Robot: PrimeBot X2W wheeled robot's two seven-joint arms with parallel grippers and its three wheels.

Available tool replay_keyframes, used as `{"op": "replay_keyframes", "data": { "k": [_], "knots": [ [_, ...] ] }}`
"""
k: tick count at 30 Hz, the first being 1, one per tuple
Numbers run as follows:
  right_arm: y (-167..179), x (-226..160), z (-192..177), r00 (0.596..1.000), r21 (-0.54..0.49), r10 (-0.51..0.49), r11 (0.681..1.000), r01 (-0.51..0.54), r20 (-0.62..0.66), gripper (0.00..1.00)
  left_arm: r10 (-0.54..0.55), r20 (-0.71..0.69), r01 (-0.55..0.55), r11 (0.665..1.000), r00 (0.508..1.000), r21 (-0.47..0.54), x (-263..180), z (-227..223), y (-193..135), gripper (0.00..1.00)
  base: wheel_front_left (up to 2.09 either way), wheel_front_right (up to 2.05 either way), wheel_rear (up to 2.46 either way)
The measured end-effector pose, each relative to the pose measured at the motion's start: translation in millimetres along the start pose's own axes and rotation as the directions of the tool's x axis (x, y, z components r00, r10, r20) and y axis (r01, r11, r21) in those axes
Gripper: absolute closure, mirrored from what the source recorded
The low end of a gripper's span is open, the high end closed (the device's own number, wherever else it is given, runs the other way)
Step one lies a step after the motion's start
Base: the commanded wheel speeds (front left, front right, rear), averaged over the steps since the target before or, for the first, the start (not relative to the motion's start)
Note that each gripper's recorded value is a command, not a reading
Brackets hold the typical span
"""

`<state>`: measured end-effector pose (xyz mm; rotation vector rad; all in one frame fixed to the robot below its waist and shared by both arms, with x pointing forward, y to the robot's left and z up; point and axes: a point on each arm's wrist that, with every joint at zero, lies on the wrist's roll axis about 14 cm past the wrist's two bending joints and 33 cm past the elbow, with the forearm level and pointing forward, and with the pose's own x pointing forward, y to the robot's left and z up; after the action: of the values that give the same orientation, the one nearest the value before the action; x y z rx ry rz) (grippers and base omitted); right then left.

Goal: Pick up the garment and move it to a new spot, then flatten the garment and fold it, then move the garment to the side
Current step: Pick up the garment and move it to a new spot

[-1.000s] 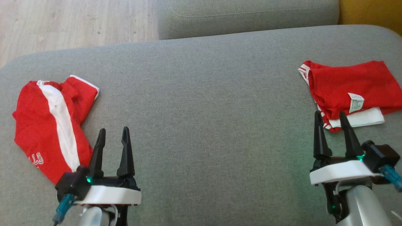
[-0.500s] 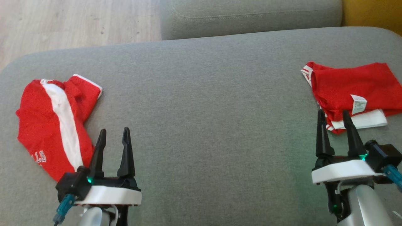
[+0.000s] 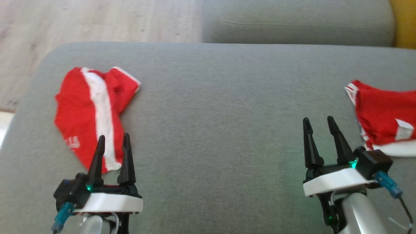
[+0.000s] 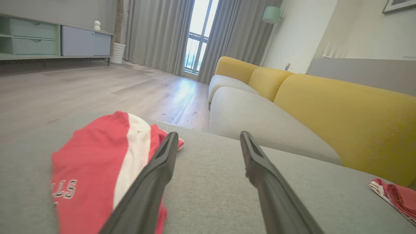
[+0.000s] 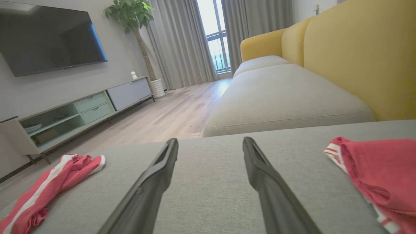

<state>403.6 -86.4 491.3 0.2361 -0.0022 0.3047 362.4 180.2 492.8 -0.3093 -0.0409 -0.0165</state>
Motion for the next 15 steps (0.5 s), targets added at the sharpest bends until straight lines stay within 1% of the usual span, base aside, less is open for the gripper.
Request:
{"op": "replay_keyframes", "data": {
  "k": [4,6,10,15],
  "knots": [
    [18.9,5.6,-7.5,0.998,0.009,0.055,0.998,-0.055,-0.022,0.00,0.077,0.015,-0.078,0.997,0.997,0.018,-15.3,5.5,21.5,0.00,0.00,0.00,0.00],
    [34.3,7.2,-14.8,0.994,0.015,0.100,0.995,-0.099,-0.044,0.00,0.126,0.014,-0.126,0.992,0.992,0.017,-30.9,5.0,34.7,0.00,0.00,0.00,0.00],
    [55.9,12.3,-16.6,0.986,0.023,0.162,0.987,-0.161,-0.049,0.00,0.178,0.035,-0.178,0.984,0.984,0.017,-45.6,11.3,48.8,0.00,0.00,0.00,0.00],
    [71.5,17.1,-17.3,0.977,0.028,0.206,0.979,-0.204,-0.051,0.00,0.219,0.061,-0.220,0.975,0.974,0.022,-57.2,19.4,60.4,0.00,0.00,0.00,0.00]
  ]
}}
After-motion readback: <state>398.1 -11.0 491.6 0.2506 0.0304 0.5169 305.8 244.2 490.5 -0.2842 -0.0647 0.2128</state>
